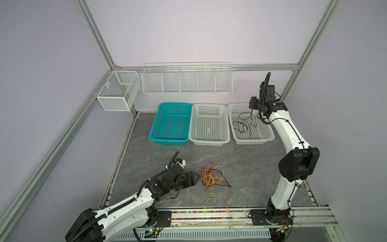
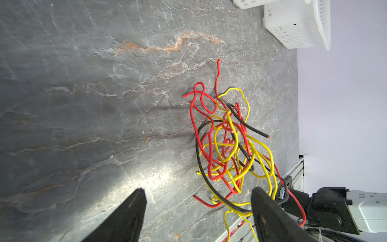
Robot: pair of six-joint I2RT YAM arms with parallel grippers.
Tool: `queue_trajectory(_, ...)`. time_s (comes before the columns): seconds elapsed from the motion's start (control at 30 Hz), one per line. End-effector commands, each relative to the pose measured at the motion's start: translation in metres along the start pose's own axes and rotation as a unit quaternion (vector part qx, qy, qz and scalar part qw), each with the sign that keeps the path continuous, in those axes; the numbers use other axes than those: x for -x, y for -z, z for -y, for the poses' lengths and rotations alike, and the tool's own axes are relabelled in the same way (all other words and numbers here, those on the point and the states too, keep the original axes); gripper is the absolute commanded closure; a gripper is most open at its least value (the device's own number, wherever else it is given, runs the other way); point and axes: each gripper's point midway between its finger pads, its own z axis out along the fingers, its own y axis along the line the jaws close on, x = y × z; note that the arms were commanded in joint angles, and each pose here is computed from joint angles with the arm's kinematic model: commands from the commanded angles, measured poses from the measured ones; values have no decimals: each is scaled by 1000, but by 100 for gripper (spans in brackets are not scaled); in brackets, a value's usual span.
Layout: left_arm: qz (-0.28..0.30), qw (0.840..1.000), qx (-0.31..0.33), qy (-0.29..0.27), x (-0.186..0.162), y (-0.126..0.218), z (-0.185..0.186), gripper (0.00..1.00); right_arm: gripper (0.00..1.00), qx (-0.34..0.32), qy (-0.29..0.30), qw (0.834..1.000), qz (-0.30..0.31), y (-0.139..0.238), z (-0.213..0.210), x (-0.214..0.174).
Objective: Untangle the cables
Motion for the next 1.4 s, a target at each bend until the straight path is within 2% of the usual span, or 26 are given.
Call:
queue_trajectory(0.0,3,1000,-4,6,-1,0,-1,20,57,19,-20,1000,5,16,-4,2)
queue_trajectory(0.2,-13,1000,-11,16,-5,-3,3,20,41,68,-29,997,0,76,-23,-10)
queue_trajectory(0.37,-73,997,5,26,-30,-6,-1,21,33,134,4,991,-13,130,-52,-64)
queue_trajectory(0.53,-111,993,39,-32,-56,-3,2,21,33,169,9,985,-35,168,-47,-116)
queue_trajectory(0.63,-134,988,43,-69,-72,-2,9,21,32,178,8,983,-39,185,-39,-132)
queue_trajectory(0.87,-178,970,75,-149,-99,-15,17,22,32,194,16,980,-33,209,-30,-145)
queue_trajectory(1.1,-208,958,98,-171,-109,-31,12,29,32,212,21,976,-35,221,-32,-147)
queue_trajectory(1.23,-224,953,104,-177,-115,-38,11,39,32,216,20,976,-28,225,-31,-146)
queue_trajectory(1.37,-230,950,106,-180,-116,-43,14,44,32,217,21,976,-27,227,-30,-147)
